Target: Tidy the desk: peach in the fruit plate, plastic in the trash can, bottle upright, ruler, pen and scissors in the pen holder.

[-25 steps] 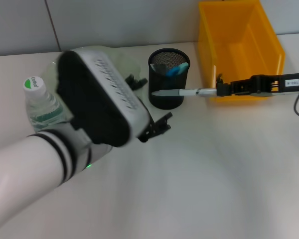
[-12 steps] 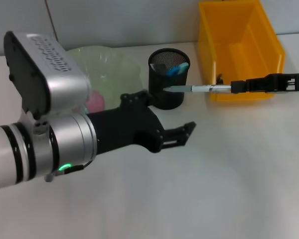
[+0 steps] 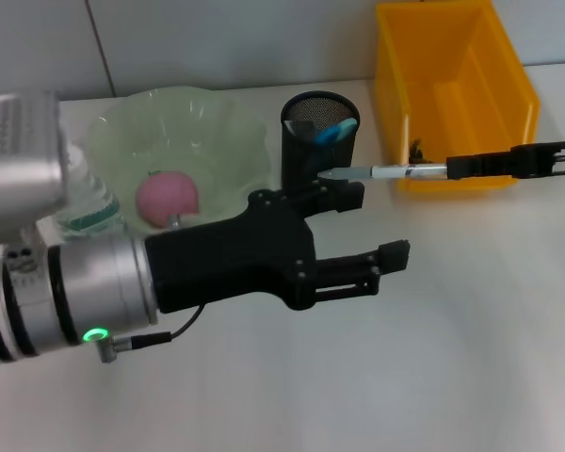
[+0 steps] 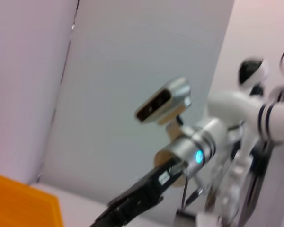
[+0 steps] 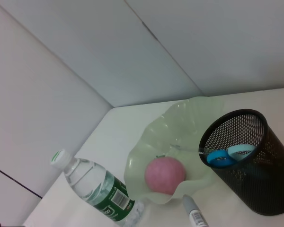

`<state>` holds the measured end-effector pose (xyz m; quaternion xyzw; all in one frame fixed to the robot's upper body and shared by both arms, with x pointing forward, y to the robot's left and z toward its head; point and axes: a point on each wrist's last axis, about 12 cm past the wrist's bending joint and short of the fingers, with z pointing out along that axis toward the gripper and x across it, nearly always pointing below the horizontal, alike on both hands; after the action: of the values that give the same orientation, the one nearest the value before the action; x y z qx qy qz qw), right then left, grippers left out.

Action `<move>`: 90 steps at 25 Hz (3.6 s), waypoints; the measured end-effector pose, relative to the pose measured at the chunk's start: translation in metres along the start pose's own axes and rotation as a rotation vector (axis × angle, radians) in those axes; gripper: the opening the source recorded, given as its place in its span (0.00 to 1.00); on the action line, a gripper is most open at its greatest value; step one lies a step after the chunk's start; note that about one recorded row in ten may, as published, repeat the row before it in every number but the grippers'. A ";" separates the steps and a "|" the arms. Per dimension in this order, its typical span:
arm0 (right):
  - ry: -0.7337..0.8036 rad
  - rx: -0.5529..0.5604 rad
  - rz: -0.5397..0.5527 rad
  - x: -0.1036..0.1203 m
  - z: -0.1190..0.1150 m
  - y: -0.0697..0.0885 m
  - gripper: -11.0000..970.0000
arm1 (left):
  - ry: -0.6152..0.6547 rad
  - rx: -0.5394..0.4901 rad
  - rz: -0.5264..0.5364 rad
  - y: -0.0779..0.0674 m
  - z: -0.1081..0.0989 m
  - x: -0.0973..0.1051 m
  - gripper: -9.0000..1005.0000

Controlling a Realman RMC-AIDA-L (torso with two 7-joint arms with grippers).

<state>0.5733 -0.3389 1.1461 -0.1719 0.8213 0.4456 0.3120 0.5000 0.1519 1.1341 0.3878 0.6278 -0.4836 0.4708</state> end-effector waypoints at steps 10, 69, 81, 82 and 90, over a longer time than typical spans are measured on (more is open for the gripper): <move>0.019 -0.011 -0.089 -0.014 -0.009 0.009 0.16 | -0.010 -0.027 -0.007 0.018 -0.009 0.046 0.81; 0.621 0.504 -0.520 -0.177 0.153 0.115 0.17 | -0.030 0.042 -0.027 0.001 -0.057 0.084 0.79; 0.579 0.528 -0.511 -0.176 0.153 0.117 0.17 | -0.039 0.050 -0.033 -0.004 -0.060 0.087 0.79; 0.576 0.528 -0.513 -0.176 0.153 0.117 0.21 | -0.039 0.050 -0.034 -0.004 -0.060 0.087 0.79; 0.547 0.522 -0.523 -0.175 0.152 0.118 0.51 | -0.040 0.050 -0.036 -0.005 -0.061 0.088 0.79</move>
<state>0.6917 -0.1462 1.2743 -0.4004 0.8872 0.0683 0.2187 0.4601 0.2129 1.0556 0.3784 0.6127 -0.5153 0.4647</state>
